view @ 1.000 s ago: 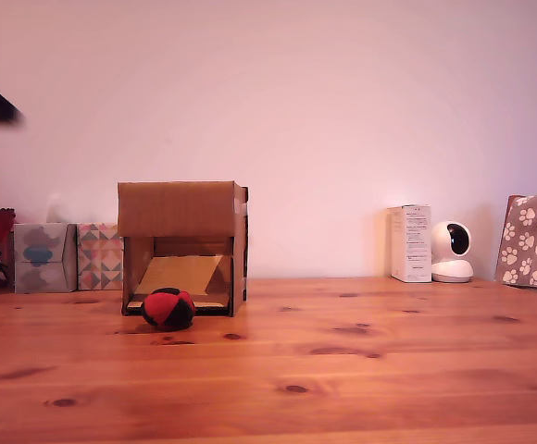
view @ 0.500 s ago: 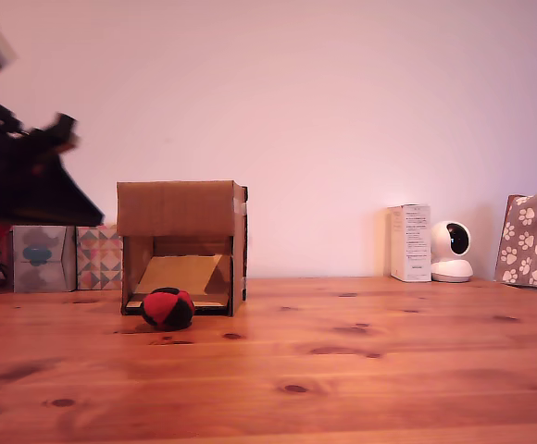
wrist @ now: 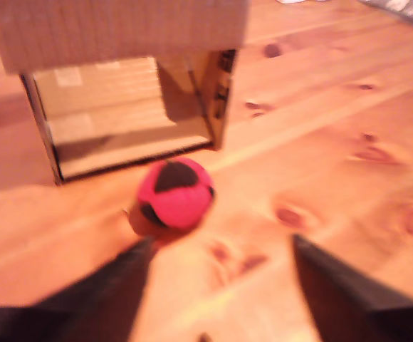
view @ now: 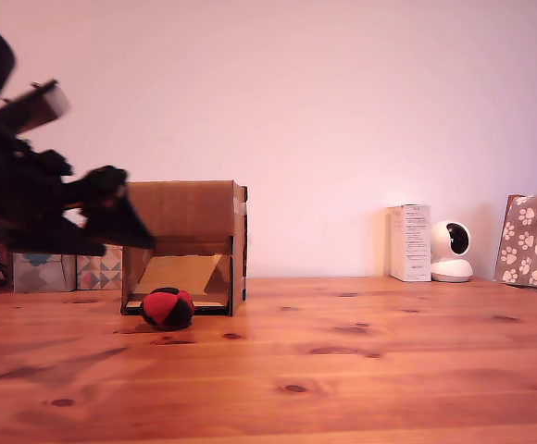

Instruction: Drop the footbag into the cardboard dice tower

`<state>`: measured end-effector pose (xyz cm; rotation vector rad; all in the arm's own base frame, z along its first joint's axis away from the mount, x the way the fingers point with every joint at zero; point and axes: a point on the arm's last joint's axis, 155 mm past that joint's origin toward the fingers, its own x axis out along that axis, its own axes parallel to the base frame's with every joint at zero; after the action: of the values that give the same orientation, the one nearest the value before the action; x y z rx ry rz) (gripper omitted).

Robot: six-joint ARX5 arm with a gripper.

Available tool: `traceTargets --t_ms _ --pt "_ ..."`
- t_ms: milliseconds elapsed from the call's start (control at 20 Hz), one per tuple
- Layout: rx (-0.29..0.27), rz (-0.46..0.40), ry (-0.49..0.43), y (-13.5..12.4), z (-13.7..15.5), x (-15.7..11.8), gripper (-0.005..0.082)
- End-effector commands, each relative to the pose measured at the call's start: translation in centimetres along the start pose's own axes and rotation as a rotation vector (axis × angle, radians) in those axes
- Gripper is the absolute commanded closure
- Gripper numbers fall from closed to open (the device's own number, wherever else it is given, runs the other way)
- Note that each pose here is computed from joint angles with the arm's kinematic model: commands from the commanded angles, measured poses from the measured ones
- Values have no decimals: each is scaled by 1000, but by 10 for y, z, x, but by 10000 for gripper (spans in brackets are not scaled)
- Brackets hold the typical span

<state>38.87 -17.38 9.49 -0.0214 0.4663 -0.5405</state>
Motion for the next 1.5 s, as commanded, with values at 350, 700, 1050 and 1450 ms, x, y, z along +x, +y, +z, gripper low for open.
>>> traceTargets --t_ms 350,700,1050,1450 --pt "28 0 55 17 -10 69 47" --pt "0 -22 157 23 -39 104 47" --pt "-21 -19 229 24 -59 103 675" --pt "-2 -49 201 1 -8 68 744"
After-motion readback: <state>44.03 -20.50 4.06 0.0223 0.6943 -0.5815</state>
